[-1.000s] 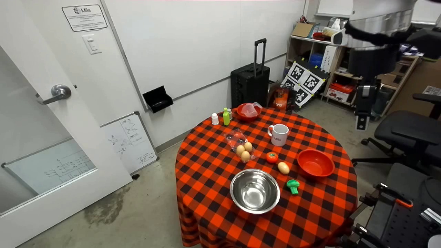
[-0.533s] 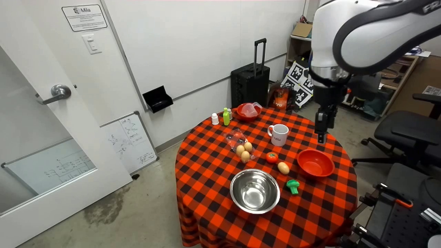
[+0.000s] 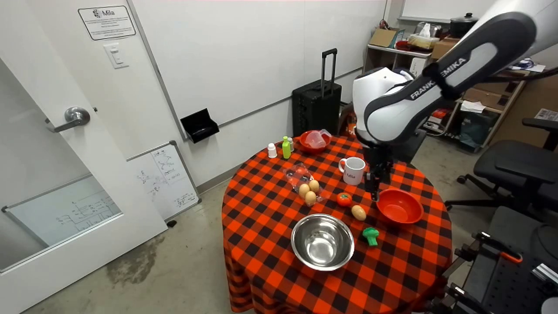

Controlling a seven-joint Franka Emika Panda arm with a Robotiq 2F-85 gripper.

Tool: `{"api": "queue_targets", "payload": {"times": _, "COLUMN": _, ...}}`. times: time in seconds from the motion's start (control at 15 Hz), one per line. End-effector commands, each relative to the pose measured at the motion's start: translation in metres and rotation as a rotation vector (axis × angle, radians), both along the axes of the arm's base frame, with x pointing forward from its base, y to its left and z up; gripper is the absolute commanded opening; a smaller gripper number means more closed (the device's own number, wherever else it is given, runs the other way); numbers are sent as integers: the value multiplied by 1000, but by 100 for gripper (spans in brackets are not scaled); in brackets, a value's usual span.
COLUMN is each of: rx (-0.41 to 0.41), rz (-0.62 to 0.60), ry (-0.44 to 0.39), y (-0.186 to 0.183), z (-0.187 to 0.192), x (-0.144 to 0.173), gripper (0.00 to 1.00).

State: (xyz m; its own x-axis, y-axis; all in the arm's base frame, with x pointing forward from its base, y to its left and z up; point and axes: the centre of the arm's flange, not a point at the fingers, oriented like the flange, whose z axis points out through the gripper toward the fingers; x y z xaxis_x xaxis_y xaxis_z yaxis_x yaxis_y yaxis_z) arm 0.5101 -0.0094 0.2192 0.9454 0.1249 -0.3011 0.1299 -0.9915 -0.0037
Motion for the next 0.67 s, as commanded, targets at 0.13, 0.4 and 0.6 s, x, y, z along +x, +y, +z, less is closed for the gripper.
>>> {"api": "queue_targets", "payload": {"times": 0.13, "rx": -77, "rz": 36, "ry": 70, "y": -17, "z": -66, "x": 74, "gripper": 100}}
{"api": "queue_targets", "payload": {"times": 0.4, "rx": -153, "rz": 61, "ry": 114, "y": -42, "z": -101, "x": 107, "gripper": 100}}
{"api": "queue_targets", "payload": {"times": 0.6, "rx": -185, "rz": 77, "ry": 132, "y": -59, "z": -120, "x": 128, "gripper": 100}}
